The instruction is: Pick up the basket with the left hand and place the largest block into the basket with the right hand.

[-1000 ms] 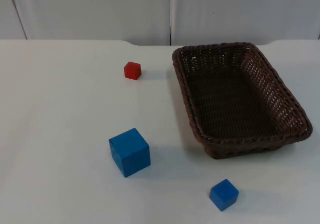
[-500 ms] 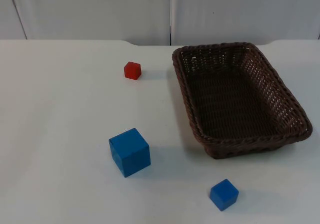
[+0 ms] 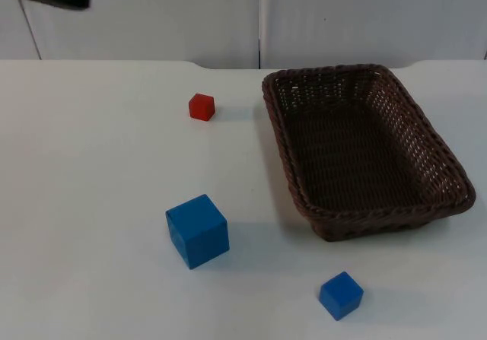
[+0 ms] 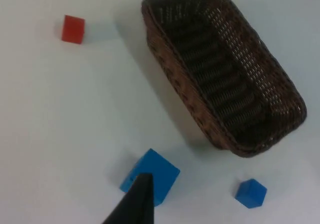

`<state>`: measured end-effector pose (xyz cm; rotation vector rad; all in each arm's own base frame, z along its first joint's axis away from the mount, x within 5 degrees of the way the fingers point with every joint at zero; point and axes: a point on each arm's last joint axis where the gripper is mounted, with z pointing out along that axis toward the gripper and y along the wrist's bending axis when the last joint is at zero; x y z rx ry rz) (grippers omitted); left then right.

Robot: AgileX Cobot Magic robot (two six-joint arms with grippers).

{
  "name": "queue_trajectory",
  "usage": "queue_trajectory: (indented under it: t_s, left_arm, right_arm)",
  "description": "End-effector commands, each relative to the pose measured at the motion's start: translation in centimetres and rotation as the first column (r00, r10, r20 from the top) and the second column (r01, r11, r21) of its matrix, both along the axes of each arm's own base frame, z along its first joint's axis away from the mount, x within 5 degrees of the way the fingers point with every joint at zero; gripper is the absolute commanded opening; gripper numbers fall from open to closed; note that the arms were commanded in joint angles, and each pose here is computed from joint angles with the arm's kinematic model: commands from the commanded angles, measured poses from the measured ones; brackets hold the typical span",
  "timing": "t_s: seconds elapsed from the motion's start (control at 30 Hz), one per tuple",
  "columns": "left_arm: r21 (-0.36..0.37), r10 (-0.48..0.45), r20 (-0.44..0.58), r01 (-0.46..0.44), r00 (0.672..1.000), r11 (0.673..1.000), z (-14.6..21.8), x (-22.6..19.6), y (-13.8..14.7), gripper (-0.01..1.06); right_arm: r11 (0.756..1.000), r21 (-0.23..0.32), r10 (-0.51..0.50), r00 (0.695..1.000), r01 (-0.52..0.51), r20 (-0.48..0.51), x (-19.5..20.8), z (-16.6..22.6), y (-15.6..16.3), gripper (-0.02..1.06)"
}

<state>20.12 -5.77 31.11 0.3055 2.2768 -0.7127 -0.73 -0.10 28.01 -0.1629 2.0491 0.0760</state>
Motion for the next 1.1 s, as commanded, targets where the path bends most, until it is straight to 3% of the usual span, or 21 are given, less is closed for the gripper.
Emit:
queue_trajectory:
  t_s: [0.0, 0.17, 0.5, 1.07]
  left_arm:
    - [-0.019, -0.010, 0.005, 0.010, 1.000, 1.000, -0.1, 0.5, -0.6, 1.05]
    - [0.007, -0.053, -0.025, 0.054, 0.998, 0.999, -2.1, 2.2, -3.1, 1.05]
    - [0.052, -0.068, -0.105, 0.074, 0.992, 0.996, -5.6, 4.7, -5.4, 1.05]
    - [0.054, -0.069, -0.120, 0.076, 0.990, 0.996, -6.3, 10.5, -7.1, 1.05]
  right_arm:
    - [1.000, 0.000, -0.006, 1.000, 0.006, 0.006, 0.0, 0.0, 0.0, 1.05]
    - [1.000, 0.000, -0.006, 1.000, 0.006, 0.006, 0.0, 0.0, 0.0, 1.05]
    - [1.000, 0.000, -0.006, 1.000, 0.006, 0.006, 0.0, 0.0, 0.0, 1.05]
    - [1.000, 0.000, -0.006, 1.000, 0.006, 0.006, 0.0, 0.0, 0.0, 1.05]
